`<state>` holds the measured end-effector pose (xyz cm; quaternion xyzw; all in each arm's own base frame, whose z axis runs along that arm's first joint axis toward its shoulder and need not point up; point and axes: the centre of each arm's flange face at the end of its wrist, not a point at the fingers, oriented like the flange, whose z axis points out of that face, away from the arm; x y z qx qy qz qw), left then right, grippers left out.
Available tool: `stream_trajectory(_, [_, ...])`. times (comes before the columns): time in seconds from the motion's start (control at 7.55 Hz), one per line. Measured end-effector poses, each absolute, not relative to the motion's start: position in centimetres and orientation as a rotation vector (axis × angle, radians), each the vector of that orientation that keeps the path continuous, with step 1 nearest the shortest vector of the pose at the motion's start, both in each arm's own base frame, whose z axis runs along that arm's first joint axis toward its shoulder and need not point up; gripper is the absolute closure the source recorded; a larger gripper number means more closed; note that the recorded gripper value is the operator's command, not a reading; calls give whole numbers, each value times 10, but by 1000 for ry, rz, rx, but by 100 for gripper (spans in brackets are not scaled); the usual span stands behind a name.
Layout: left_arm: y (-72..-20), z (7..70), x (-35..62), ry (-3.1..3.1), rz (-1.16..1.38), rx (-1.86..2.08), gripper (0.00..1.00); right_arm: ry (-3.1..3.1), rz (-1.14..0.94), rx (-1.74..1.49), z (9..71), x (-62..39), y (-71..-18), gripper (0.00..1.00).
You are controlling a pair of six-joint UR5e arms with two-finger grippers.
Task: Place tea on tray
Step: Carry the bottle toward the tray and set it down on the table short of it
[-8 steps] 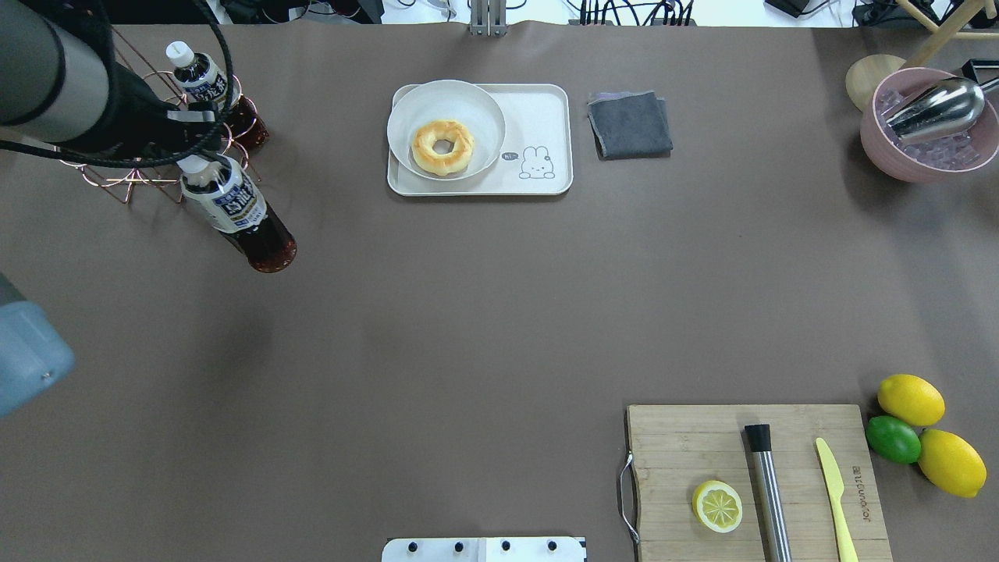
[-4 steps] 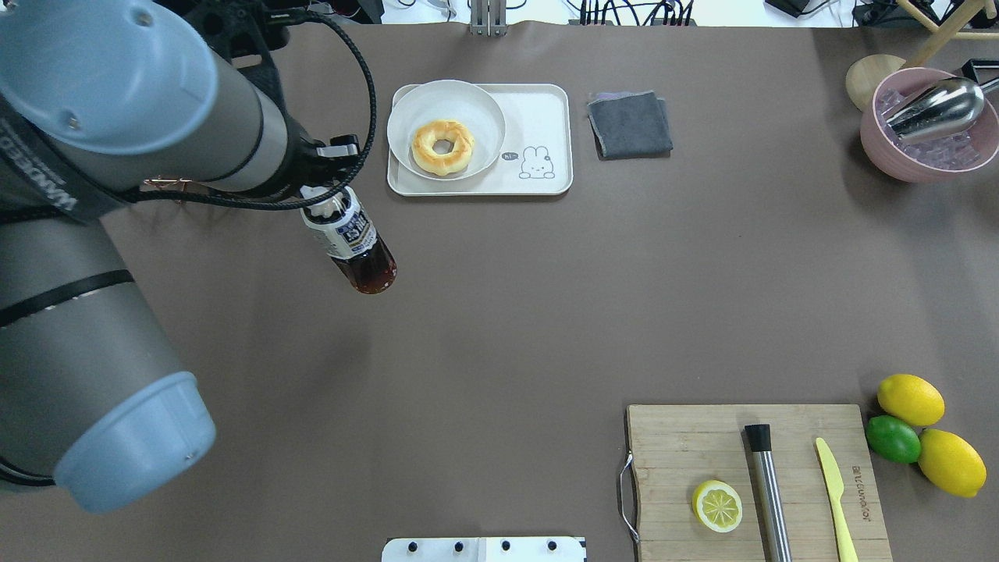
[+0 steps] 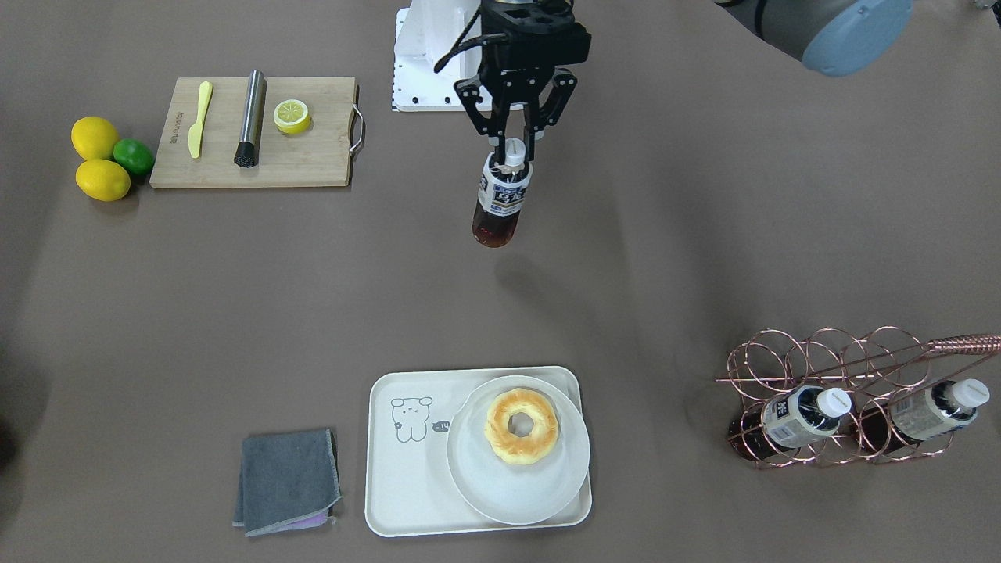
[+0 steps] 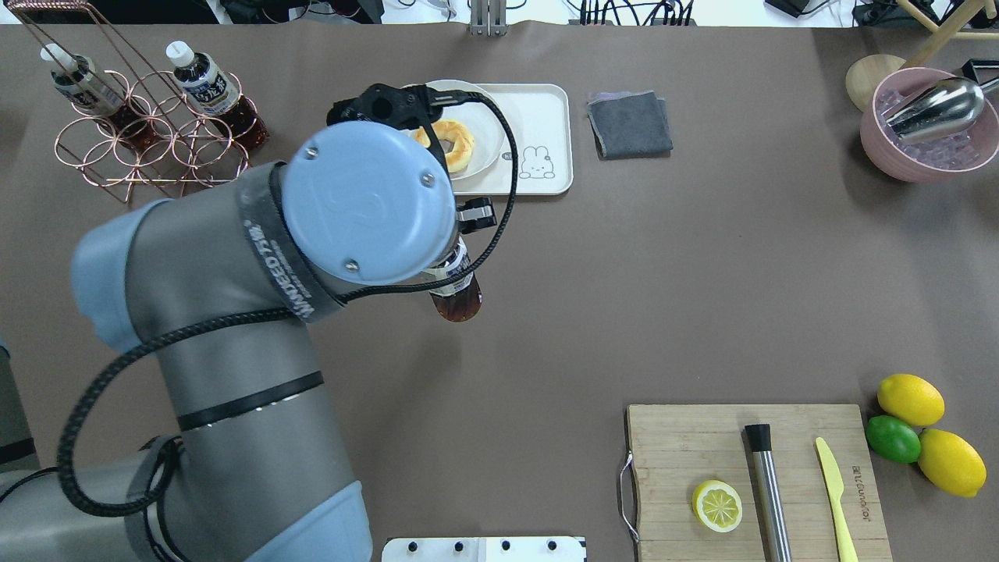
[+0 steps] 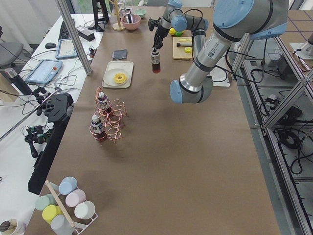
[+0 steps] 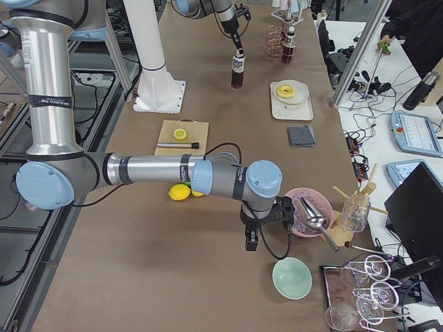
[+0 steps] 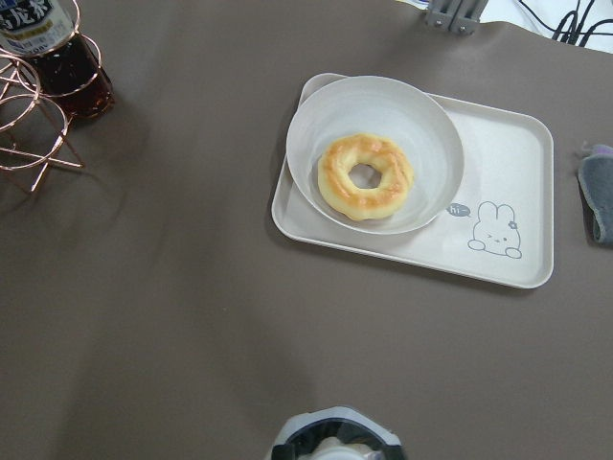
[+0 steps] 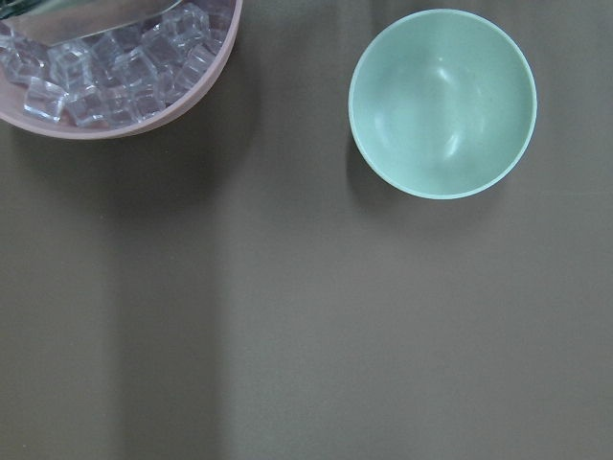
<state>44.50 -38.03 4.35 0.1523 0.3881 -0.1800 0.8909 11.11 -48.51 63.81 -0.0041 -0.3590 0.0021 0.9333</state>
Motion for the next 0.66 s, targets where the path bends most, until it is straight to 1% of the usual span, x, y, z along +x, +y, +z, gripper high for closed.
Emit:
stream_trajectory(0.26, [-365, 34, 479, 779, -370, 343, 100, -735, 16, -8, 642, 117, -478, 0])
stream_trajectory(0.66, [-350, 42, 505, 753, -347, 344, 100, -735, 23, -8, 649, 119, -471, 0])
